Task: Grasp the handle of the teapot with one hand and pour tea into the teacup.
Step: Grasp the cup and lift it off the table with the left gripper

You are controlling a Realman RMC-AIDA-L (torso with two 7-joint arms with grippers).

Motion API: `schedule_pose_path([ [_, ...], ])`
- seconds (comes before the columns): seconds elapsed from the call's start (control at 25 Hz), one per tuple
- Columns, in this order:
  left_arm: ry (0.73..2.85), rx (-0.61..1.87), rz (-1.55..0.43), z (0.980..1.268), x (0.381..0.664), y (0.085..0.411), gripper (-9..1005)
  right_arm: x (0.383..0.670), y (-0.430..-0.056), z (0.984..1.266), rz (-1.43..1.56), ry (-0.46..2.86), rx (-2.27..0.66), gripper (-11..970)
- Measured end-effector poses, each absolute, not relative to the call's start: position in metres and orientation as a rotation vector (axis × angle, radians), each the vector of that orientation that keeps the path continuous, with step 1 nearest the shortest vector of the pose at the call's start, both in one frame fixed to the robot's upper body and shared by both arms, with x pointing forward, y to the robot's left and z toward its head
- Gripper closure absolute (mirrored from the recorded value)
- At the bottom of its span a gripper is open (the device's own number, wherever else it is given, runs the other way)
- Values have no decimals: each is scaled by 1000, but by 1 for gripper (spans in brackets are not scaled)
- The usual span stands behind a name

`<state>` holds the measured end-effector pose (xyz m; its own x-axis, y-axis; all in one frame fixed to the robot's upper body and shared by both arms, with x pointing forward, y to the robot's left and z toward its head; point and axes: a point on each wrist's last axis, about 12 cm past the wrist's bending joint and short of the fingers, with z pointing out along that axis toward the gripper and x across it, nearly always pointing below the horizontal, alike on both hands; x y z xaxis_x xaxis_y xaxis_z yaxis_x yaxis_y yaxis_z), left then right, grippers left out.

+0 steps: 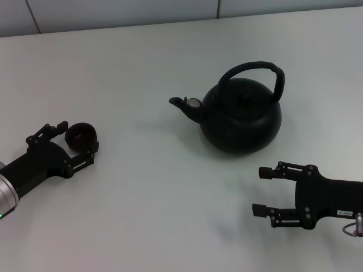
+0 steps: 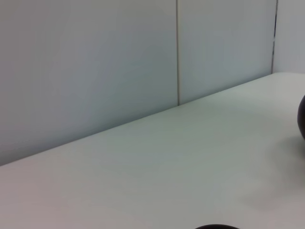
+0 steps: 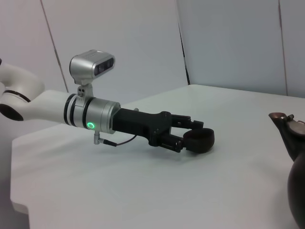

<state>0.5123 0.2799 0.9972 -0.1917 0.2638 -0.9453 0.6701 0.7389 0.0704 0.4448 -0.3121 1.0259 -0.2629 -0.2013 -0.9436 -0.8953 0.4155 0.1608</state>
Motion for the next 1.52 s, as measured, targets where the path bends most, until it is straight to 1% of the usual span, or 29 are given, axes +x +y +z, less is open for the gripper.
schedule_pose_path([
  [1.04,1789,735,-429,995,514,278,187,443,-314,1025,913,1729,-956,147],
  [1.2,1787,734,-432,995,514,277,307,443,-314,1025,913,1729,-956,147],
  [1.4,1781,733,-439,996,513,277,306,443,-314,1026,913,1728,-957,147],
  [1.52,1733,734,-490,1000,510,273,301,444,-314,1026,913,1728,-957,147],
])
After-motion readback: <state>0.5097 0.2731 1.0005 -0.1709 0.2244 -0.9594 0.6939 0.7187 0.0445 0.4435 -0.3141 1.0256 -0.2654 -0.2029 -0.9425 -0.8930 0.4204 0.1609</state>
